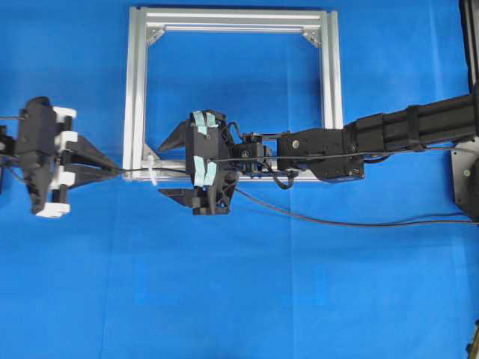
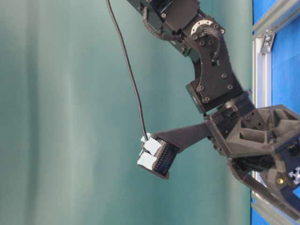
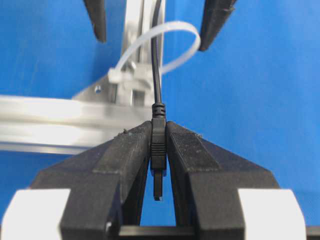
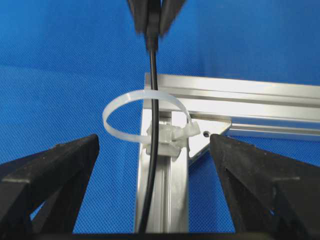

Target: Insert the wire through the string loop located on the left side.

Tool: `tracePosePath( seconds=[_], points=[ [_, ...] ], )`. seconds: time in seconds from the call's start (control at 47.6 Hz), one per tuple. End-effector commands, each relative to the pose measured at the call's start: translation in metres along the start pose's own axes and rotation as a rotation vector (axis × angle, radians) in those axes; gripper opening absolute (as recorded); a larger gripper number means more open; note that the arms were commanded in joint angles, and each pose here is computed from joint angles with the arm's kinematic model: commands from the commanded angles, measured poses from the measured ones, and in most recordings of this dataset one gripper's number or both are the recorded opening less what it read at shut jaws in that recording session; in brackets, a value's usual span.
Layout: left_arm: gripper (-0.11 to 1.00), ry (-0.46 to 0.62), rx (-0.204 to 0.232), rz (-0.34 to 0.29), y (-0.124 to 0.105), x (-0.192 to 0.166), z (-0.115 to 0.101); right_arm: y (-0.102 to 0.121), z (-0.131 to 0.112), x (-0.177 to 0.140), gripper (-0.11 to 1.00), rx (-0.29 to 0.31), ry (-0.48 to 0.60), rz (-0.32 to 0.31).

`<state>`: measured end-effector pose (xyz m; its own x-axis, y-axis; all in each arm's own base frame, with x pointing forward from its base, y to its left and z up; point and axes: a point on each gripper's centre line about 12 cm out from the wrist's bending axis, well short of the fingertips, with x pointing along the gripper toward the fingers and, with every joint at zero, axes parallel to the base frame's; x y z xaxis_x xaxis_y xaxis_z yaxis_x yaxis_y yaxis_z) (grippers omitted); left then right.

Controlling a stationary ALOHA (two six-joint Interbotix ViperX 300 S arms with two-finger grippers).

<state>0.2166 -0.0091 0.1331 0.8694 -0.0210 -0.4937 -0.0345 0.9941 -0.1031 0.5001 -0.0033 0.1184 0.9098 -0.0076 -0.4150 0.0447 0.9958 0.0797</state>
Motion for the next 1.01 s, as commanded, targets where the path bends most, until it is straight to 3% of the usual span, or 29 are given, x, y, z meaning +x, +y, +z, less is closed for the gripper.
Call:
tracePosePath(
  seconds=[0.0,0.189,0.378,0.547,0.736,0.988],
  points=[
    [0.08,-0.017,-0.018,-0.012,-0.002,-0.014,0.008,0.002,0.016,-0.004,0.96,0.004,-0.038,0.004],
    [0.08,-0.097,-0.065,-0.039,-0.004,-0.05,0.018,0.002,0.016,-0.004,0.96,0.002,-0.038,0.004],
    [0.08,-0.174,-0.057,-0.068,-0.007,-0.084,0.035,0.002,0.016,-0.004,0.96,0.001,-0.038,0.004],
    [0.08,-0.211,-0.031,-0.073,-0.008,-0.108,0.048,0.002,0.018,-0.003,0.96,0.004,-0.043,0.004],
    [0.08,-0.246,0.037,-0.043,-0.005,-0.127,0.059,0.002,0.019,-0.003,0.96,0.002,-0.046,0.004],
    [0.08,-0.231,0.064,-0.033,-0.004,-0.126,0.056,0.002,0.019,-0.003,0.96,0.002,-0.047,0.005]
  ],
)
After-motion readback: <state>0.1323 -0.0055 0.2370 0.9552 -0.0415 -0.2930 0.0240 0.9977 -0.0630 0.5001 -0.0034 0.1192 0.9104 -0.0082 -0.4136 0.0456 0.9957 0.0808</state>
